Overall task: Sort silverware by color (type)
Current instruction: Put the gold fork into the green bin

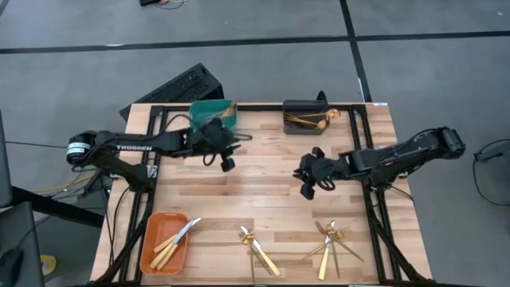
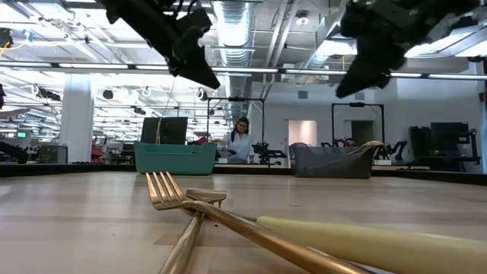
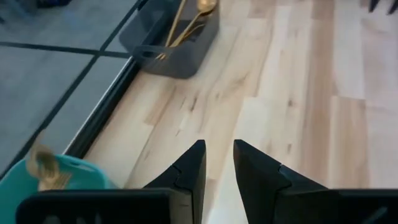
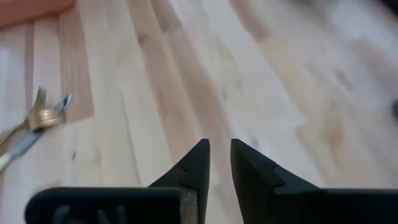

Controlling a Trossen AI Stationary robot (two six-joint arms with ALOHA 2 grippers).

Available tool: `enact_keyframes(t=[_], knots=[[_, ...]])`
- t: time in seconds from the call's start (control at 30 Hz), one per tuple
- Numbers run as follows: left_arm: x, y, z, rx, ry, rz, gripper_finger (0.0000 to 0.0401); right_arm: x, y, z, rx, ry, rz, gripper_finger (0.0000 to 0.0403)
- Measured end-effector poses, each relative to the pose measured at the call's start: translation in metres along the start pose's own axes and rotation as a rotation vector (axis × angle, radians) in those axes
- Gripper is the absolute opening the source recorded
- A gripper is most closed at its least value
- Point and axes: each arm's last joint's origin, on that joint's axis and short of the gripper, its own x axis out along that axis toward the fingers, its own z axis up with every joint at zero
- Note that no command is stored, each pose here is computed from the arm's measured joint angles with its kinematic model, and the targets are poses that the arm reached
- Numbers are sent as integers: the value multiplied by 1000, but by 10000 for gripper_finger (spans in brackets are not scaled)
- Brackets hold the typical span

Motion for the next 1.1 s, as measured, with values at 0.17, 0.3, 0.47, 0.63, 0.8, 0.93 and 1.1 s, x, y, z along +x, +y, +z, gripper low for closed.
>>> enact_keyframes(t=[0.17, 0.3, 0.47, 0.63, 0.8, 0.93, 1.1], knots=[[-3, -18, 0, 29, -10, 18, 71, -6, 8, -17, 87, 136, 6, 78], [-4, -22, 0, 32, -14, 32, 71, -12, 15, -33, 202, 262, 6, 77], [-3, -26, -3, 20, -8, 23, 71, -25, 28, -54, 336, 384, -21, 77], [2, -28, -16, 27, 9, 19, 71, -42, 44, -74, 412, 457, -37, 77], [8, -30, -30, 22, -2, 13, 71, -55, 60, -90, 435, 495, 11, 89], [10, -33, -38, -7, -19, -1, 71, -51, 73, -100, 438, 508, 8, 124], [11, -39, -49, 1, -13, -13, 71, -29, 89, -114, 421, 539, -11, 180]])
